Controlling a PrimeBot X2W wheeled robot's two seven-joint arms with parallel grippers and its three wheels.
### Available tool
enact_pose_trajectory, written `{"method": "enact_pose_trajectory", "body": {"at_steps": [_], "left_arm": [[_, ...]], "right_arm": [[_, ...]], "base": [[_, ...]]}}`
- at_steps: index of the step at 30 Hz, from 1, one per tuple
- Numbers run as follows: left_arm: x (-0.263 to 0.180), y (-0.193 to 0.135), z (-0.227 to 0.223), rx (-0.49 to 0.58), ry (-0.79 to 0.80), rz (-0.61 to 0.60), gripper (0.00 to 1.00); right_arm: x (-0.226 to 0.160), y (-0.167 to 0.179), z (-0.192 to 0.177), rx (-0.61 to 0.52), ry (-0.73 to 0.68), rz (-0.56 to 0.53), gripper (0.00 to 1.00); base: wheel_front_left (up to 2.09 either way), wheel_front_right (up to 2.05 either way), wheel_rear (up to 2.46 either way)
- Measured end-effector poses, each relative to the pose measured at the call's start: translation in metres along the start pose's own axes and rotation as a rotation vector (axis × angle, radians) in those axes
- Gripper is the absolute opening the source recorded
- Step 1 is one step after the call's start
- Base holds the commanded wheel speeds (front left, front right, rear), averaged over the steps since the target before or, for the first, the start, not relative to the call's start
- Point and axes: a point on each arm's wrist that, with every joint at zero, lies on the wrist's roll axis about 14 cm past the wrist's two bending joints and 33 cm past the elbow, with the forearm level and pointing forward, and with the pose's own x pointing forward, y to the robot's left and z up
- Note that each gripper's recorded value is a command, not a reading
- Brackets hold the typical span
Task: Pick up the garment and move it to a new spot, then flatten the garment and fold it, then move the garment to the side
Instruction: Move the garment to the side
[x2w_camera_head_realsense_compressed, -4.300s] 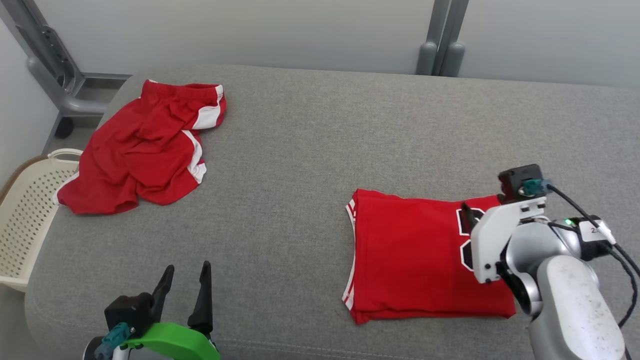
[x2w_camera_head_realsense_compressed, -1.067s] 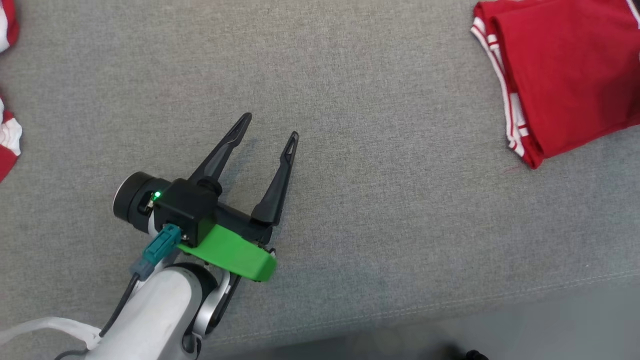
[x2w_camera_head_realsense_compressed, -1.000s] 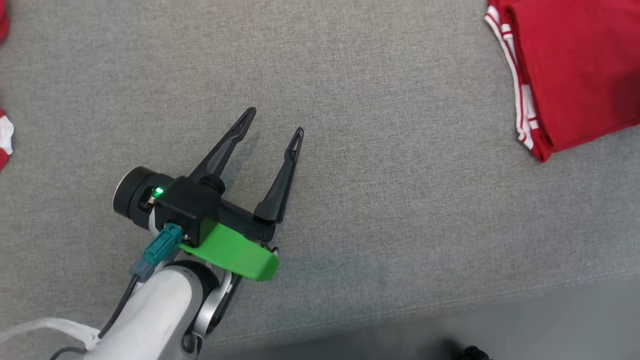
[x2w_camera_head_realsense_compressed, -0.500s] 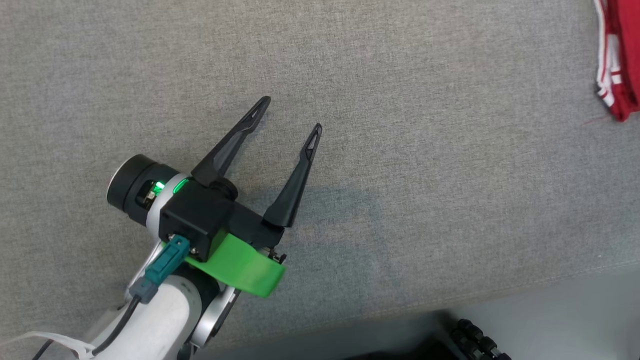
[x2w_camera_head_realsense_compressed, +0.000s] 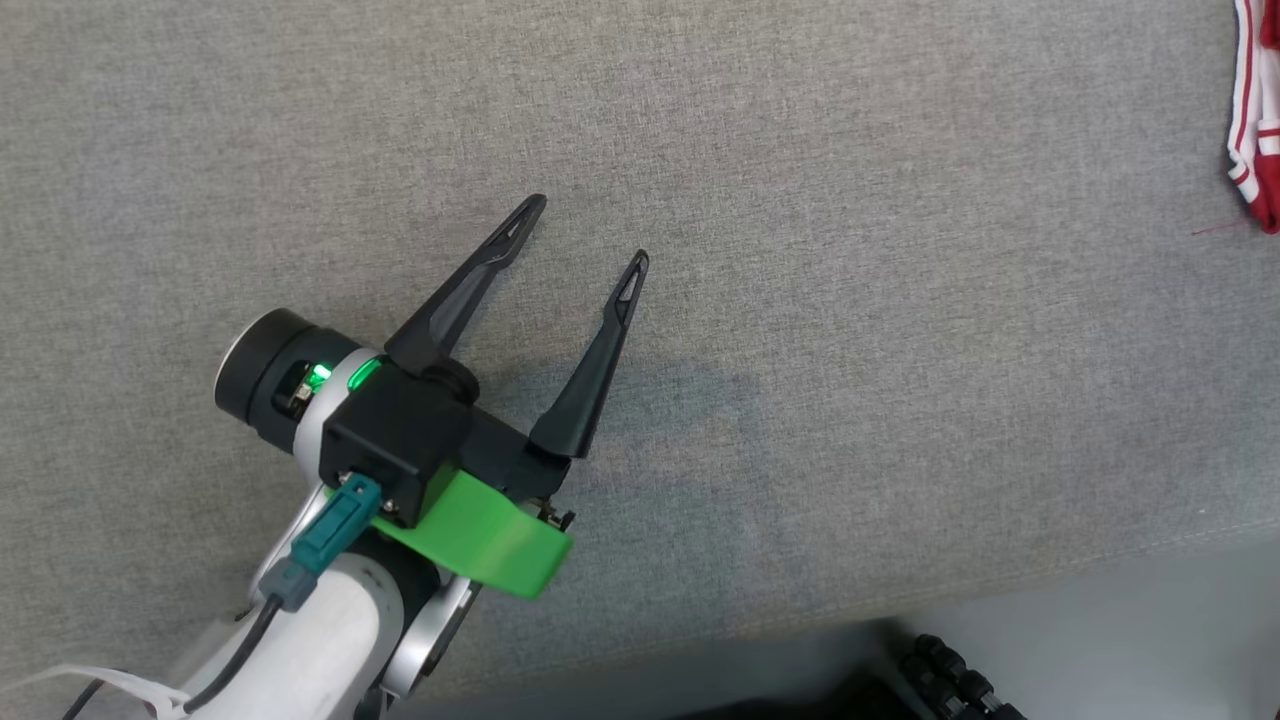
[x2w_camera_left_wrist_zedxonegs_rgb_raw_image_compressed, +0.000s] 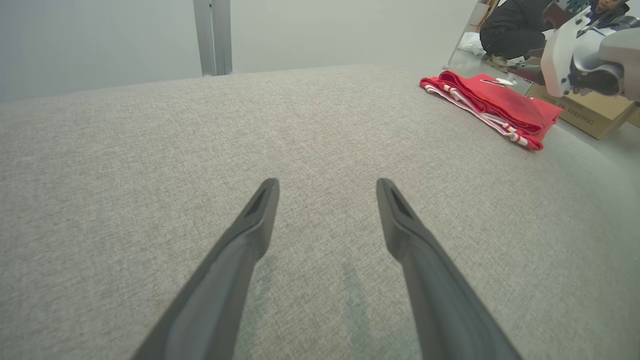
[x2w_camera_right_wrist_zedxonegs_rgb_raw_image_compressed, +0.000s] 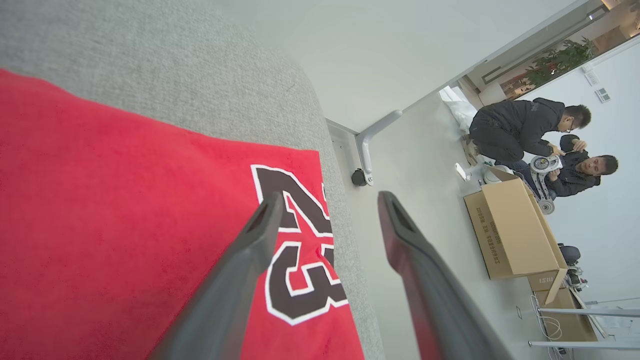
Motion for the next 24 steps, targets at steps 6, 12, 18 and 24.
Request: {"method": "enact_pose_trajectory", "body": {"at_steps": [6, 12, 18, 24], "left_arm": [[-0.004, 0.004, 0.017, 0.017, -0.05, 0.047, 1.0], [-0.018, 0.017, 0.04, 0.009, -0.117, 0.154, 1.0], [-0.043, 0.033, 0.043, 0.001, -0.116, 0.272, 1.0], [-0.085, 0.053, 0.053, 0.006, -0.151, 0.432, 1.0]], "right_arm": [[-0.012, 0.019, 0.037, 0.098, -0.171, 0.036, 1.0], [-0.042, 0.034, 0.047, 0.238, -0.262, 0.068, 1.0], [-0.071, 0.041, 0.055, 0.377, -0.311, 0.084, 1.0], [-0.117, 0.062, 0.078, 0.497, -0.393, 0.158, 1.0]], "base": [[0.0, 0.0, 0.0], [0.0, 0.0, 0.0], [0.0, 0.0, 0.0], [0.0, 0.0, 0.0]]}}
